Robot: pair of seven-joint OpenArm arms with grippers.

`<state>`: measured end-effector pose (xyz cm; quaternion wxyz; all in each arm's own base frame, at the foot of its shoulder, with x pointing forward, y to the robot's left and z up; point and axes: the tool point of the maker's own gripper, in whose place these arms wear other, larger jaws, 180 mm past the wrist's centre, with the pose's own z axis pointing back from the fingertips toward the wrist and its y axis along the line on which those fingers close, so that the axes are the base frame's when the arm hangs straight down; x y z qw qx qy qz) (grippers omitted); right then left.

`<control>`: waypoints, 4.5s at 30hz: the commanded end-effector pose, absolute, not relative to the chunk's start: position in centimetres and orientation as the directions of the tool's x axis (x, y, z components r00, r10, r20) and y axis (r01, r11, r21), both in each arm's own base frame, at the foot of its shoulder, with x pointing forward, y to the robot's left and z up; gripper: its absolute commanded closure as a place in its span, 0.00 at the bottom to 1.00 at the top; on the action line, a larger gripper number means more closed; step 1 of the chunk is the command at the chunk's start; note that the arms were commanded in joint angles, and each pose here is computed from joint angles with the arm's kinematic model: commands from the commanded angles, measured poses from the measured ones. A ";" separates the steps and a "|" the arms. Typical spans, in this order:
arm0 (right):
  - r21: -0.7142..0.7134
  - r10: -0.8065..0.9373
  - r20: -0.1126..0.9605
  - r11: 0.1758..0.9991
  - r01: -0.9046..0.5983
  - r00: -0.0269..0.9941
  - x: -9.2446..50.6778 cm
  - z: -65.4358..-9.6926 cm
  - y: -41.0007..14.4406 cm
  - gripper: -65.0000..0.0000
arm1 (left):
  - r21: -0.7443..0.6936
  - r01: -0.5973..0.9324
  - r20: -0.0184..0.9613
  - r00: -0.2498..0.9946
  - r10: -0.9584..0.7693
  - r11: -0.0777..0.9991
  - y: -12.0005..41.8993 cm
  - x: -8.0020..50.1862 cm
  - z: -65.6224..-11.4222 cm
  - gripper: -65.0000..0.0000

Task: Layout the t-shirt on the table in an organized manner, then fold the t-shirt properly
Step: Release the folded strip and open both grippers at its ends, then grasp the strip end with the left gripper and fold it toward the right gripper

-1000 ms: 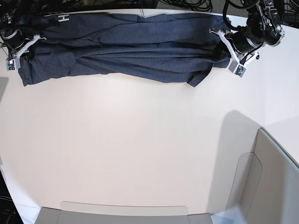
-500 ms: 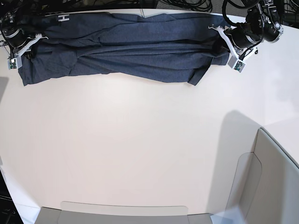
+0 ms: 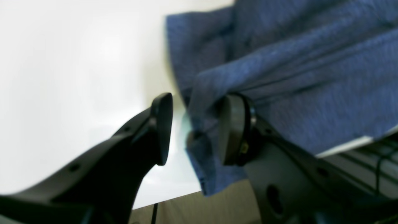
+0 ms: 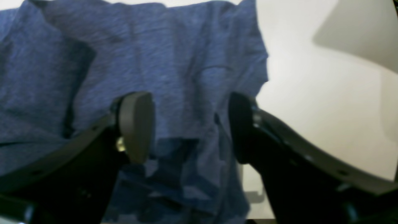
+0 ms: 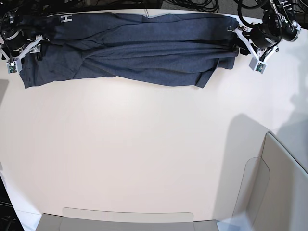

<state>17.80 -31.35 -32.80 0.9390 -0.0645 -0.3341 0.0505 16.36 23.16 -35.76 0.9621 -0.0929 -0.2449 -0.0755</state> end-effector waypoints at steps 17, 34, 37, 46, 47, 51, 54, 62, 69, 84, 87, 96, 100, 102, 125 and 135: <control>-0.231 0.120 0.687 0.971 0.058 0.716 17.9 -29.1 -34.9 0.38 | -0.153 0.002 0.503 0.861 0.076 0.988 28.4 16.7 -36.2 0.53; -0.193 0.084 0.684 0.979 0.069 0.724 17.3 -30.2 -34.0 0.39 | -0.705 -0.219 0.334 0.736 0.589 0.674 29.6 15.0 -40.4 0.50; -0.193 0.084 0.685 0.979 0.069 0.723 17.3 -30.2 -34.0 0.39 | -0.718 -0.209 0.297 0.771 0.563 0.664 28.1 14.2 -41.1 0.50; -0.192 0.085 0.687 0.979 0.068 0.721 17.4 -30.1 -34.0 0.39 | -0.754 -0.158 0.182 0.883 0.433 0.638 22.4 12.8 -43.3 0.50; -0.192 0.085 0.687 0.979 0.068 0.721 17.4 -30.1 -34.0 0.39 | -0.756 -0.153 0.176 0.889 0.424 0.636 22.0 12.7 -43.4 0.50; -0.190 0.082 0.685 0.979 0.069 0.724 17.3 -30.3 -34.0 0.39 | -0.769 -0.132 0.151 0.914 0.378 0.626 20.3 12.4 -43.8 0.50; -0.190 0.082 0.685 0.979 0.069 0.724 17.3 -30.3 -34.0 0.39 | -0.778 -0.118 0.131 0.931 0.342 0.617 19.0 12.1 -44.1 0.50; -0.183 0.088 0.686 0.982 0.053 0.722 17.7 -30.4 -33.4 0.39 | -0.794 -0.092 0.097 0.957 0.275 0.601 16.7 11.4 -44.6 0.52; -0.161 0.109 0.678 0.987 0.002 0.727 18.3 -31.1 -31.8 0.39 | -0.796 -0.046 0.145 0.953 0.266 0.603 16.6 13.3 -44.0 1.00; -0.130 0.071 0.707 0.991 0.030 0.703 19.1 -31.0 -31.3 0.39 | -0.579 0.543 0.667 0.744 -0.029 0.608 9.7 19.6 -30.1 1.00; -0.134 0.074 0.719 0.990 0.033 0.690 19.5 -30.6 -31.4 0.39 | -0.598 0.583 0.662 0.746 -0.072 0.550 7.3 18.8 -30.2 1.00; -0.179 0.036 0.746 0.973 0.148 0.665 18.6 -28.8 -35.1 0.39 | -0.636 0.718 0.703 0.690 -0.172 0.281 -2.4 17.3 -28.3 1.00; -0.207 0.017 0.753 0.955 0.212 0.658 17.9 -28.0 -37.1 0.39 | -0.566 0.782 0.746 0.620 -0.242 0.260 -4.7 18.2 -28.0 1.00; -0.236 0.011 0.741 0.941 0.244 0.671 17.2 -27.9 -38.4 0.39 | -0.536 0.809 0.763 0.586 -0.272 0.241 -5.9 18.5 -27.7 1.00; -0.336 0.034 0.682 0.902 0.272 0.730 16.2 -28.4 -39.9 0.39 | -0.244 0.969 0.839 0.223 -0.496 0.024 -13.3 16.6 -26.9 1.00; -0.334 0.032 0.682 0.902 0.273 0.730 16.2 -28.4 -39.9 0.39 | -0.281 0.960 0.847 0.255 -0.467 0.015 -15.9 17.9 -26.4 1.00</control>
